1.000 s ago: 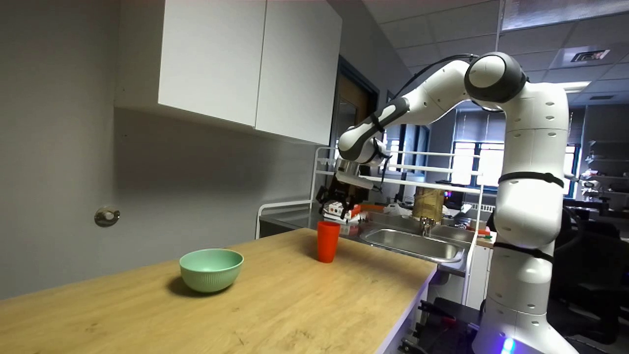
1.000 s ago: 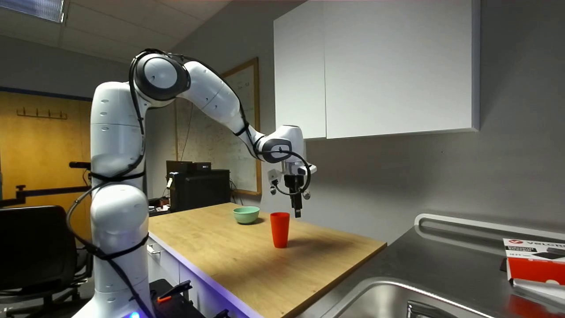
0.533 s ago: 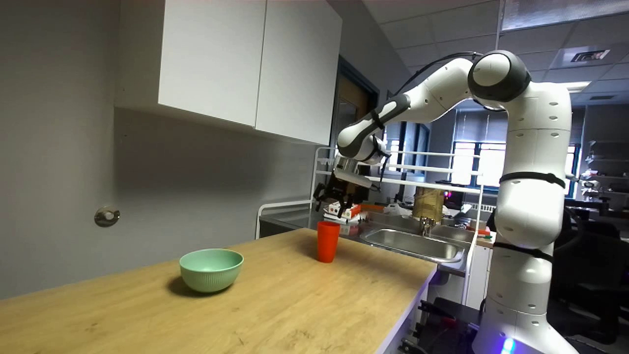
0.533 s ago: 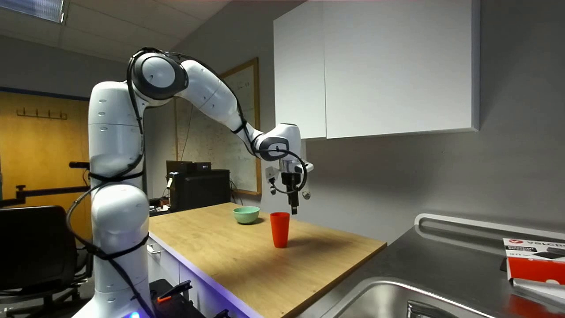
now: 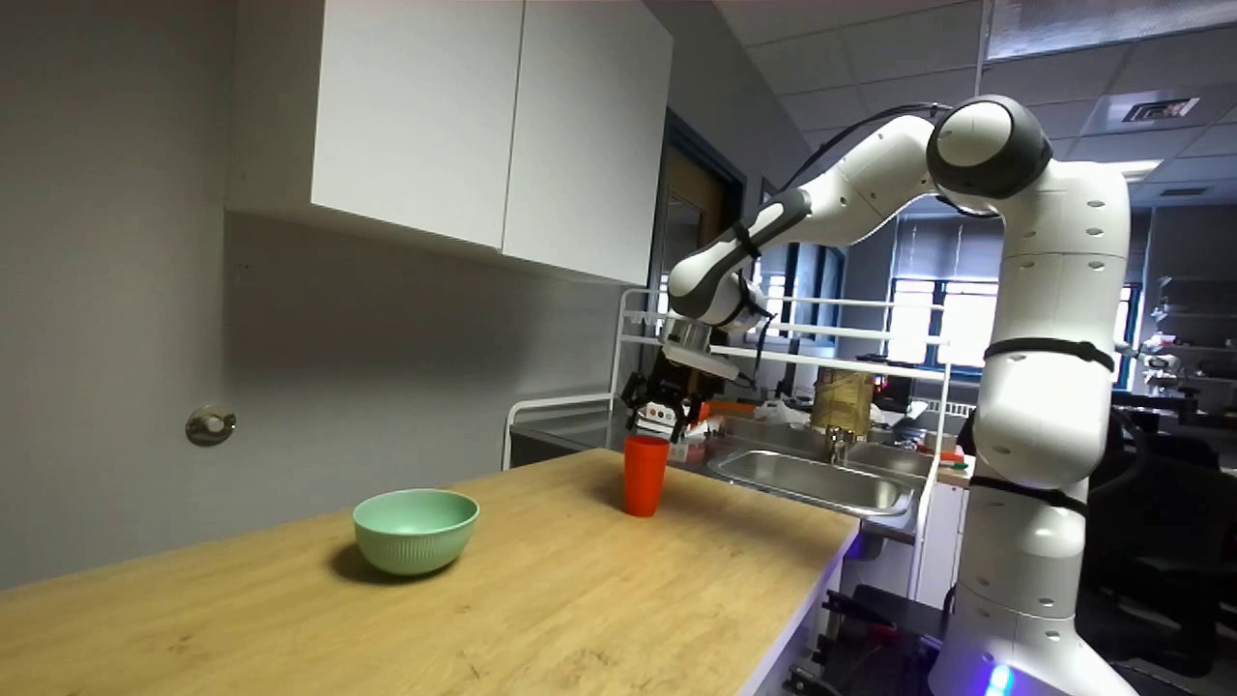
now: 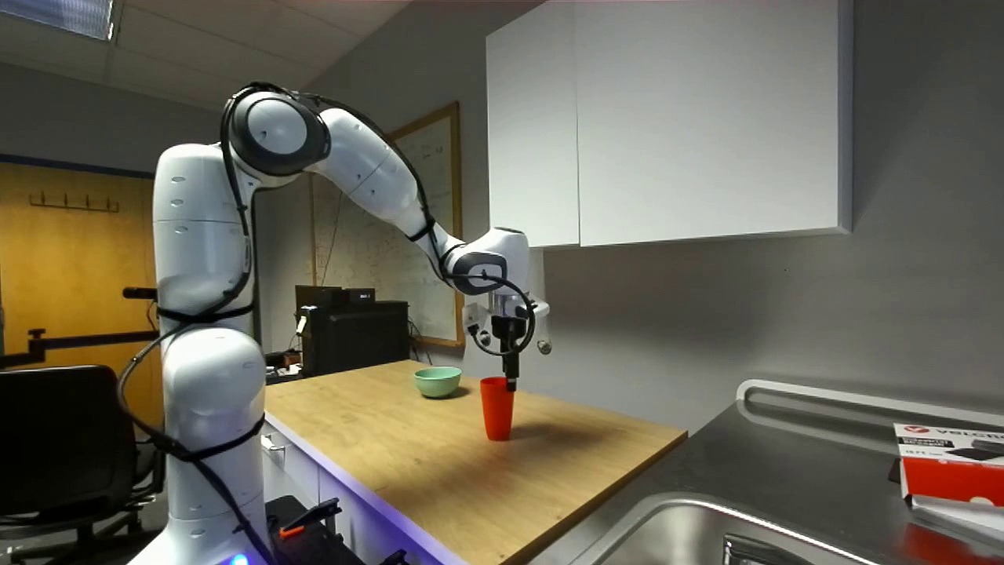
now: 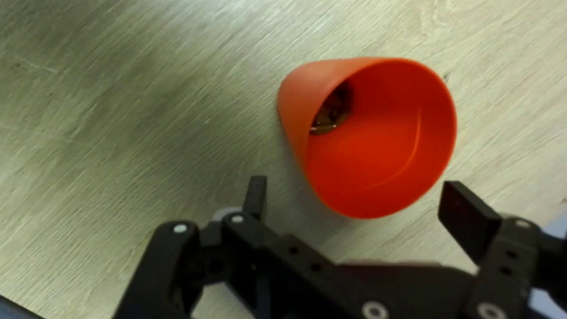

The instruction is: Pour the contents of the orange cup into the bowl

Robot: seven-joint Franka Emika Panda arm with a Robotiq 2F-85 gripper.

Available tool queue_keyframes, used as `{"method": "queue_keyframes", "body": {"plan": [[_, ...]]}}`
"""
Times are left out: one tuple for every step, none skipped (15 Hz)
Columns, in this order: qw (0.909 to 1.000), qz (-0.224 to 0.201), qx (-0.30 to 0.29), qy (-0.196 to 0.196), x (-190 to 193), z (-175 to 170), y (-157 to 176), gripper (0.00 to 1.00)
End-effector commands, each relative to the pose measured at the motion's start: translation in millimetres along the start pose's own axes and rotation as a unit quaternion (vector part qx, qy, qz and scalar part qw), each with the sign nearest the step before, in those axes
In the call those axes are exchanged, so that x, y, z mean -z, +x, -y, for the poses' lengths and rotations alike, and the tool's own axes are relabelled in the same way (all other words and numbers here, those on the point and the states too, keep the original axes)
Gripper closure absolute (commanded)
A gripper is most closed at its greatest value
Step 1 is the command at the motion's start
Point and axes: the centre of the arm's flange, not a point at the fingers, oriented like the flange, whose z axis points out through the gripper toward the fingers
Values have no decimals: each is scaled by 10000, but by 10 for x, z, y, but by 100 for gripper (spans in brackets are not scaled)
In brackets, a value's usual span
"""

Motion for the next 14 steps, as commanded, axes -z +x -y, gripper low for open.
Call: {"method": "queue_keyframes", "body": {"plan": [[9998, 68, -50, 165, 21, -184, -159, 0], [9998, 94, -76, 175, -3, -211, -172, 0], [9997, 131, -99, 175, -32, -240, -190, 0], [9997, 152, -124, 163, -64, -259, -196, 0], [9996, 201, -157, 151, -104, -280, -201, 0], [9995, 209, -196, 95, -144, -294, -201, 0], [9995, 227, -221, 54, -182, -306, -199, 0], [9994, 234, -237, 21, -205, -315, -204, 0], [9994, 240, -249, 7, -221, -320, -209, 0], [9994, 215, -253, -39, -229, -323, -214, 0], [9994, 181, -275, -78, -239, -324, -217, 25], [9994, 156, -279, -102, -240, -320, -213, 25], [9994, 140, -287, -118, -240, -312, -207, 31], [9994, 125, -281, -136, -238, -303, -205, 40]]}}
